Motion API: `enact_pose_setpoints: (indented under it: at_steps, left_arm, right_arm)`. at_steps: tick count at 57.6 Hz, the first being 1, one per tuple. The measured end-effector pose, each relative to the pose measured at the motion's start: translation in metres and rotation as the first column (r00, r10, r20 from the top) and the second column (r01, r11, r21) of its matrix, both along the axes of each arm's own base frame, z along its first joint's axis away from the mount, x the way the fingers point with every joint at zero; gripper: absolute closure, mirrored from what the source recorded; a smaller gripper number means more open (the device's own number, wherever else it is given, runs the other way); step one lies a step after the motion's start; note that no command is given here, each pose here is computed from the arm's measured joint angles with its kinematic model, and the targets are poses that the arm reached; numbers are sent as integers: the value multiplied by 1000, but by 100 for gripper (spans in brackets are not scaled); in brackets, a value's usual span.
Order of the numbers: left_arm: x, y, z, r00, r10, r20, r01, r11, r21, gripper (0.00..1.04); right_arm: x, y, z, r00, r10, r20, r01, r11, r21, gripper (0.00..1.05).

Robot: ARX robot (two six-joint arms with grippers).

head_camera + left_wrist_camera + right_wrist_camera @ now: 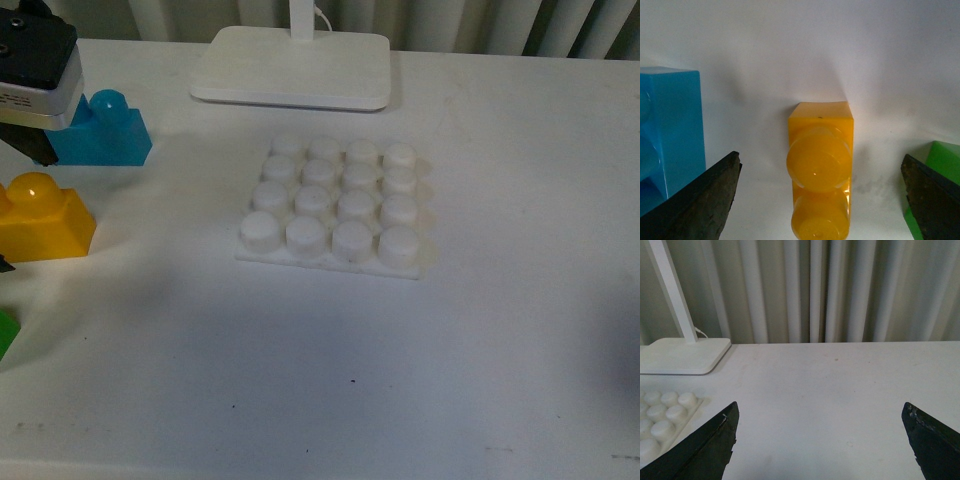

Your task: Insert yellow block into base center

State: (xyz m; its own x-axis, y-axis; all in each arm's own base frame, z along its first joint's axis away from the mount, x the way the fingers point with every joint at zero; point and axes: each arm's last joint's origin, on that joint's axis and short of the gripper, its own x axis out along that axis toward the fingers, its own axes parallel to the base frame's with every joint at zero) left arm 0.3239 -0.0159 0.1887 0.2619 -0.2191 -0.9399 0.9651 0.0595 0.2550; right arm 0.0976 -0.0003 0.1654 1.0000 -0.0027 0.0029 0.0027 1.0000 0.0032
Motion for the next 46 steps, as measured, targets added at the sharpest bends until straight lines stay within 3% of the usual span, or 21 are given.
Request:
enact_pose_setpoints:
  at_steps: [5,16,22,35,46]
  left_arm:
    - [1,0,-1,1000,4,-4,-4,1000,0,18]
    - [1,1,-3,1000,11,-28,-11,1000,1,58]
    - [-1,2,-1,999,14,-48,-14,1000,8,73]
    - [-5,1,6,998,13,-55,-14,1000,-5,77]
    - [-3,-20,26,999,-27,25,30,994,-108,77]
  right_arm:
    - [0,0,0,1000,0,0,0,1000,0,9]
    - [0,0,0,1000,0,0,0,1000,0,9]
    - [0,0,0,1000,0,0,0,1000,0,9]
    - [0,0,0,1000,0,0,0,1000,0,9]
    - [0,0,0,1000,0,0,0,1000,0,9]
